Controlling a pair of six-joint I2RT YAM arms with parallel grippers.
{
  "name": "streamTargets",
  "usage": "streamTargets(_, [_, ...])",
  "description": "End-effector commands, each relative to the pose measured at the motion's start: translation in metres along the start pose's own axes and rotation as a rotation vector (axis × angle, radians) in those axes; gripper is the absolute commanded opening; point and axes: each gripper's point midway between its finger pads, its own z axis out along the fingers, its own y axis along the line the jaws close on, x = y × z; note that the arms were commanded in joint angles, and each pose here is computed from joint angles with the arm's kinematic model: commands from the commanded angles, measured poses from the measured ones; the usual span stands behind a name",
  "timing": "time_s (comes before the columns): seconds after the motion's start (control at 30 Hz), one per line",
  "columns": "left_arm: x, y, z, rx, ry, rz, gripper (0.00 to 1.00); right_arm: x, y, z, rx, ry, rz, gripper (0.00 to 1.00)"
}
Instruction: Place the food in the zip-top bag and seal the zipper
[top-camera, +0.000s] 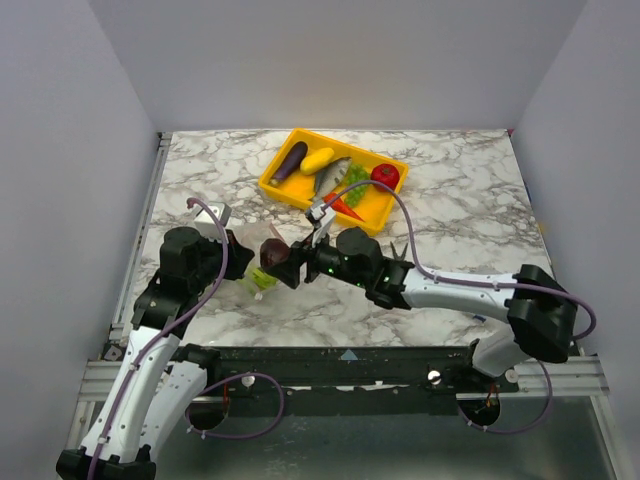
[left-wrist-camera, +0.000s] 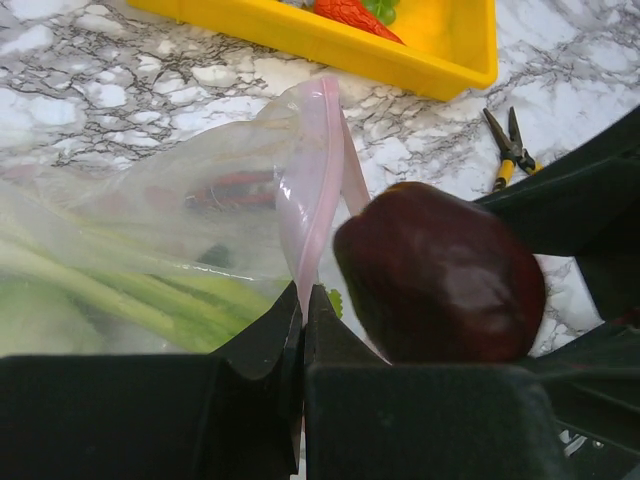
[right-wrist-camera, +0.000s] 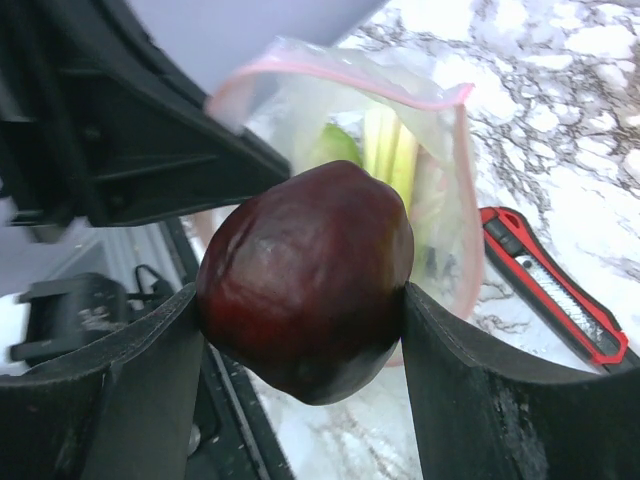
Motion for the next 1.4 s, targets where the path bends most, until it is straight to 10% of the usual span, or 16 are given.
streamTargets(0.0, [-0.011,0.002,-0.005,-0.02,-0.054,0.019,0.0,-0.006,-0.021,0.021,0.094,-0.124,-0.03,0.26])
streamTargets(0.2, [-0.011,-0.001,-0.005,-0.001,-0.052,0.017,0.0,0.001,-0.02,0.05,0.064,-0.134,-0.057,0.49])
streamTargets(0.33, [-0.013,-0.001,-0.007,-0.003,-0.062,0.019,0.0,0.006,-0.016,0.073,0.028,-0.131,-0.061,0.98])
streamTargets(1.37, [-0.014,-0.003,-0.009,0.003,-0.07,0.025,0.0,-0.006,-0.092,-0.038,0.448,-0.139,-0.067,0.97])
